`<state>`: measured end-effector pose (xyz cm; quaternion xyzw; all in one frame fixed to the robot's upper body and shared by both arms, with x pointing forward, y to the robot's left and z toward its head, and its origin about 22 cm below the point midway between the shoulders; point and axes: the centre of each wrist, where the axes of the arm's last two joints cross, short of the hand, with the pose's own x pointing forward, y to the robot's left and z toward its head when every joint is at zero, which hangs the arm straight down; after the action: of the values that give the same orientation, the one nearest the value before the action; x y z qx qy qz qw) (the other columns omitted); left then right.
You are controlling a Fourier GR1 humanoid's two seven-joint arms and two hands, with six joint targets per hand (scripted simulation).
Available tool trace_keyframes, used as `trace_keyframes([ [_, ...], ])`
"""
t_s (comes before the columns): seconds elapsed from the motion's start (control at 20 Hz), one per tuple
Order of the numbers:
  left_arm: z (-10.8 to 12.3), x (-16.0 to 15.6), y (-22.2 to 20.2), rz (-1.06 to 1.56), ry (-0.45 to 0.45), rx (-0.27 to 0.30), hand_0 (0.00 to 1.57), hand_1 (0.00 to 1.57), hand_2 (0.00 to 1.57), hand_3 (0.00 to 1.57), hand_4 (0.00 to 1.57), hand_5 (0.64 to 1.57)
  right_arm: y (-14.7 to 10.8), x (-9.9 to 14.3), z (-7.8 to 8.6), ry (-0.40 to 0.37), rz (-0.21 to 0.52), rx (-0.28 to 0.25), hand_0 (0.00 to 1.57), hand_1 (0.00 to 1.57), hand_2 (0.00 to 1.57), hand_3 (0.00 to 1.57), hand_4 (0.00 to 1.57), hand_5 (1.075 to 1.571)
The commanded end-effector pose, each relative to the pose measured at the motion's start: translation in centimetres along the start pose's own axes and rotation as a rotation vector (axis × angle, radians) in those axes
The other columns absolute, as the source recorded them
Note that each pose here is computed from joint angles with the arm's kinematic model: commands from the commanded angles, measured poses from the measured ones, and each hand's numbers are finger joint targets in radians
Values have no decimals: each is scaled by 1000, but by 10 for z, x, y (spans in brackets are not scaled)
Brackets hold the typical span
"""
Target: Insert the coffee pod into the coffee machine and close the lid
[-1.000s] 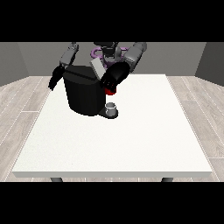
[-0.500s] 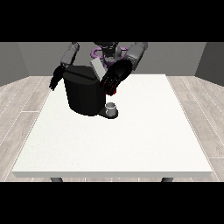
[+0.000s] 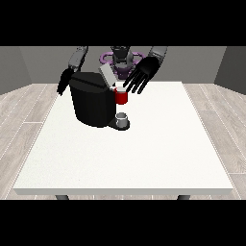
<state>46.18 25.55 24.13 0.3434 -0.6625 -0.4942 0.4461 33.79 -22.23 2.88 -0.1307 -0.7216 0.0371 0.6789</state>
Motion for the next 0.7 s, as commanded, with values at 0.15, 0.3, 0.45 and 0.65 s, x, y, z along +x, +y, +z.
trace_keyframes([
  [0.15, 4, 15, -91, 208, 15, -143, 0, 0, 282, 0, 0, 1571, -18, -77, 49, 176, 4, -8, 0, 0, 0, 0, 0, 1571],
  [0.3, 18, 3, -134, 624, -25, -29, 0, 0, 0, 0, 198, 1571, -26, -65, 40, 173, -3, -74, 0, 0, 0, 0, 0, 1571],
  [0.45, 43, 5, -199, 871, 31, -38, 0, 0, 0, 0, 467, 1571, -33, -93, 68, 227, 13, -84, 0, 0, 0, 0, 0, 1571],
  [0.65, 88, 2, -269, 1108, 136, -87, 0, 0, 0, 0, 274, 1571, -28, -79, 62, 213, -57, -77, 0, 0, 0, 0, 0, 1571],
])
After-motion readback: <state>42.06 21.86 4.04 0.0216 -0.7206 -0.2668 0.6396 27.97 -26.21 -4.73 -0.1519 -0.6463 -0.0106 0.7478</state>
